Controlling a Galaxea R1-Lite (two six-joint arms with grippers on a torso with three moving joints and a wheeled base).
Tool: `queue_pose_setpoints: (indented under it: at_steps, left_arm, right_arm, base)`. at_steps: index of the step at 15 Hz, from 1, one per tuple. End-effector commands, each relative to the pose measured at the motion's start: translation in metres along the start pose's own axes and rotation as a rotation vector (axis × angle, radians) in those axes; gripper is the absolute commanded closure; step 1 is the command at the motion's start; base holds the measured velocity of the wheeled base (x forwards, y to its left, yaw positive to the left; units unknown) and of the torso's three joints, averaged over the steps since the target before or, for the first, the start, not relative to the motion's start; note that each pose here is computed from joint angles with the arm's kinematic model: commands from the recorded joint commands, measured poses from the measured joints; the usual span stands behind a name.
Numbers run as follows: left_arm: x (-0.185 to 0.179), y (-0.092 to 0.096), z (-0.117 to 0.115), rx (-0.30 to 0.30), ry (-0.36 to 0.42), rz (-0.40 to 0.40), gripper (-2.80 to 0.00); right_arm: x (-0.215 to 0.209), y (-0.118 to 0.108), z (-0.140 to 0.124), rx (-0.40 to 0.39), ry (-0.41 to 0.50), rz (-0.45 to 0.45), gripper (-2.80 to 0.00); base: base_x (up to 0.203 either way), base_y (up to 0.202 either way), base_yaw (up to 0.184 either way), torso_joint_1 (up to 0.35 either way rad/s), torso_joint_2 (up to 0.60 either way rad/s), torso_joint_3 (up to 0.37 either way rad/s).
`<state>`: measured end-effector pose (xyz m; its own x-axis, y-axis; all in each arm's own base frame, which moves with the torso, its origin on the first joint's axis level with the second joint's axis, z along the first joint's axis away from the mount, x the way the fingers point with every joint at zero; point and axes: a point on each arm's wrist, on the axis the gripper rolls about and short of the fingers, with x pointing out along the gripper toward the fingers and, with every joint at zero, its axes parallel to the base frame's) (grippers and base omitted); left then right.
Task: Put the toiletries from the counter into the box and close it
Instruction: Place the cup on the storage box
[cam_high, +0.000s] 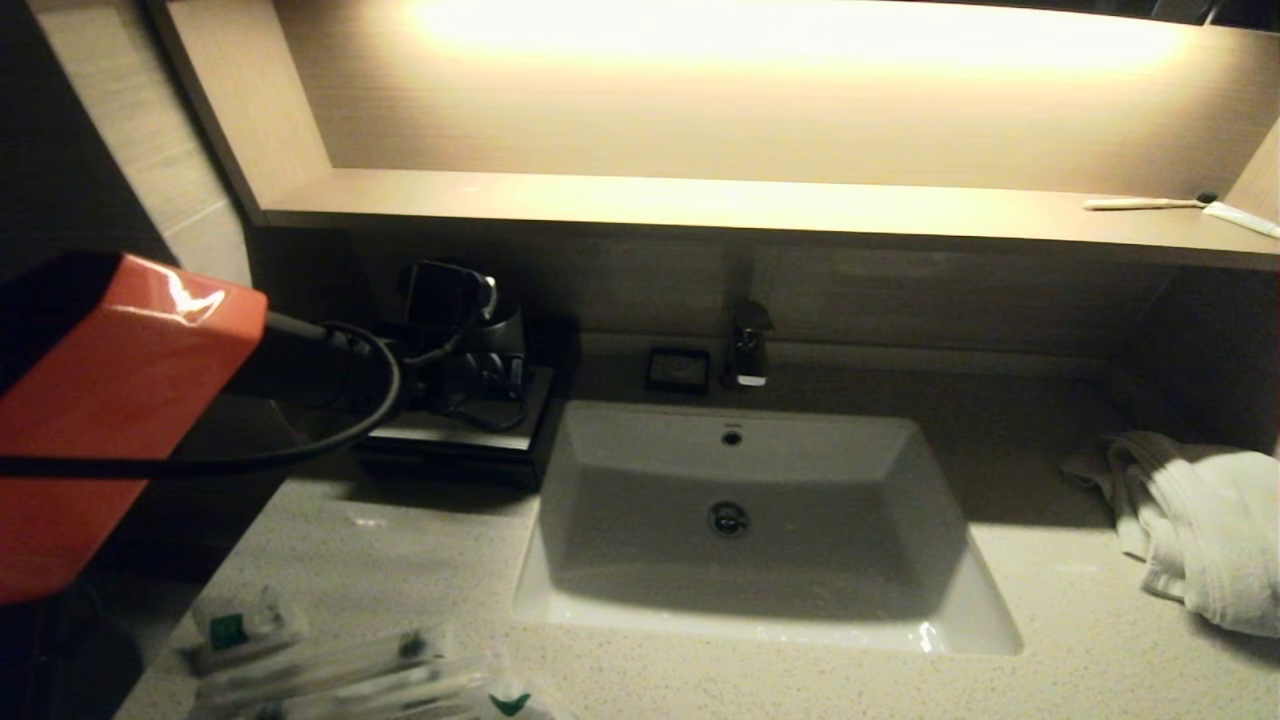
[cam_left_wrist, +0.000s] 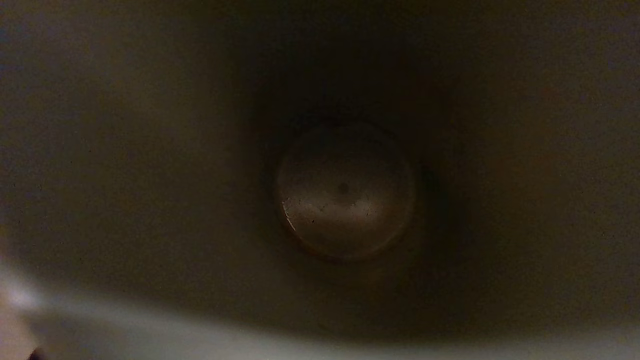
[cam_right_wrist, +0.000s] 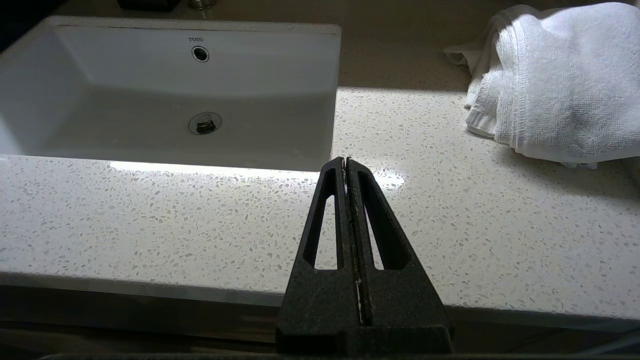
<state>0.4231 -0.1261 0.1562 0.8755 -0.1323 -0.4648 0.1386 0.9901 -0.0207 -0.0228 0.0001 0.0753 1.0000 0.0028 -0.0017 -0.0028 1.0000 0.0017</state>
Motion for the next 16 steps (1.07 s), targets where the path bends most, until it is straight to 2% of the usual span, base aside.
queue_pose_setpoints:
  at_steps: [1, 6, 12, 16]
  left_arm:
    - [0.007, -0.001, -0.001, -0.002, 0.001, 0.006, 0.0]
    - [0.02, -0.003, 0.007, -0.004, -0.017, 0.014, 0.0]
    - [0.025, -0.006, 0.027, -0.019, -0.06, 0.01, 0.0]
    - [0.032, -0.008, 0.028, -0.021, -0.051, 0.007, 0.0]
  right_arm:
    - [0.0, 0.0, 0.0, 0.0, 0.0, 0.0, 0.0]
    - [0.0, 0.0, 0.0, 0.0, 0.0, 0.0, 0.0]
    - [0.0, 0.0, 0.0, 0.0, 0.0, 0.0, 0.0]
    - [0.0, 0.0, 0.0, 0.0, 0.0, 0.0, 0.0]
  base:
    - [0.0, 0.0, 0.0, 0.0, 0.0, 0.0]
    - [0.0, 0.0, 0.0, 0.0, 0.0, 0.0]
    - [0.0, 0.0, 0.0, 0.0, 0.0, 0.0]
    - [0.0, 0.0, 0.0, 0.0, 0.0, 0.0]
